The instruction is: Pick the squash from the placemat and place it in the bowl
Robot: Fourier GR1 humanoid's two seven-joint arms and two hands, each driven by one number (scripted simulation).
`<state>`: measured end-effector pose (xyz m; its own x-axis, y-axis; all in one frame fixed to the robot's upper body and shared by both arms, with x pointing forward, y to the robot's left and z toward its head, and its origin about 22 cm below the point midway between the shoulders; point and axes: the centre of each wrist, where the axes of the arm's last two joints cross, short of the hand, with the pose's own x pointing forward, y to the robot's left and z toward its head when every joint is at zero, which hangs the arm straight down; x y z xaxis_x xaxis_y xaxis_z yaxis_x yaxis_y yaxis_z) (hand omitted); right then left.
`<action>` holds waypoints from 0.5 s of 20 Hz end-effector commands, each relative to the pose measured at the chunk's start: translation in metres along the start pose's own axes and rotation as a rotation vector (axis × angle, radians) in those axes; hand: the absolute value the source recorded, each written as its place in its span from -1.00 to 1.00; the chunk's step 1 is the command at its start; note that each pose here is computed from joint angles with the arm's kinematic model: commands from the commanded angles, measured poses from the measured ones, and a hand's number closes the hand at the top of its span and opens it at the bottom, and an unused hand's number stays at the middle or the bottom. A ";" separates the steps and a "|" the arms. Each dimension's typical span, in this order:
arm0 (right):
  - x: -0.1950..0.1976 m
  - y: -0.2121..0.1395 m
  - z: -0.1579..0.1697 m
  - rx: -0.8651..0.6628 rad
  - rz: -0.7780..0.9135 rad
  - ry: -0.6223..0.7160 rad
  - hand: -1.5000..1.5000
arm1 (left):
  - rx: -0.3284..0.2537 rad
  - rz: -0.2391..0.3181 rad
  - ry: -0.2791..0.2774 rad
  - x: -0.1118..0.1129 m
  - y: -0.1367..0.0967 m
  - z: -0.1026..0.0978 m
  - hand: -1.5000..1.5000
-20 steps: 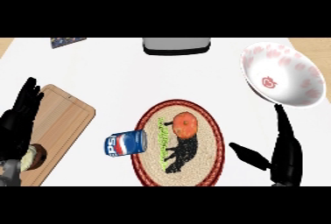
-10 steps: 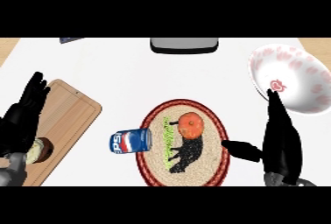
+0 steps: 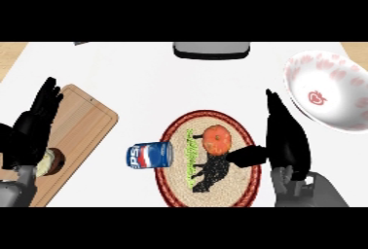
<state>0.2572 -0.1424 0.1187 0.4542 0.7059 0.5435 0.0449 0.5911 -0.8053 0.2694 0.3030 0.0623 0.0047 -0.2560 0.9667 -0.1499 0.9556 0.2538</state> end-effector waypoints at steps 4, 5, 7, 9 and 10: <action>0.025 0.009 -0.013 0.219 0.170 0.250 -1.00 | -0.001 -0.004 0.007 -0.007 0.007 -0.001 0.00; 0.022 0.019 -0.018 0.262 0.190 0.263 -1.00 | 0.011 0.003 -0.006 0.010 0.005 -0.008 0.00; 0.033 0.022 -0.013 0.315 0.193 0.261 -1.00 | 0.017 0.009 0.005 0.000 0.002 -0.012 0.00; 0.032 0.031 -0.023 0.322 0.196 0.310 -1.00 | -0.004 0.005 0.007 0.002 -0.007 -0.005 0.00; 0.026 0.025 -0.028 0.316 0.240 0.298 -1.00 | 0.008 -0.001 0.010 -0.013 -0.005 -0.003 0.00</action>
<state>0.2852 -0.1258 0.1033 0.5253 0.7259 0.4440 -0.2222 0.6207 -0.7519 0.2746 0.3032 0.0594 0.0065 -0.2554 0.9668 -0.1540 0.9551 0.2533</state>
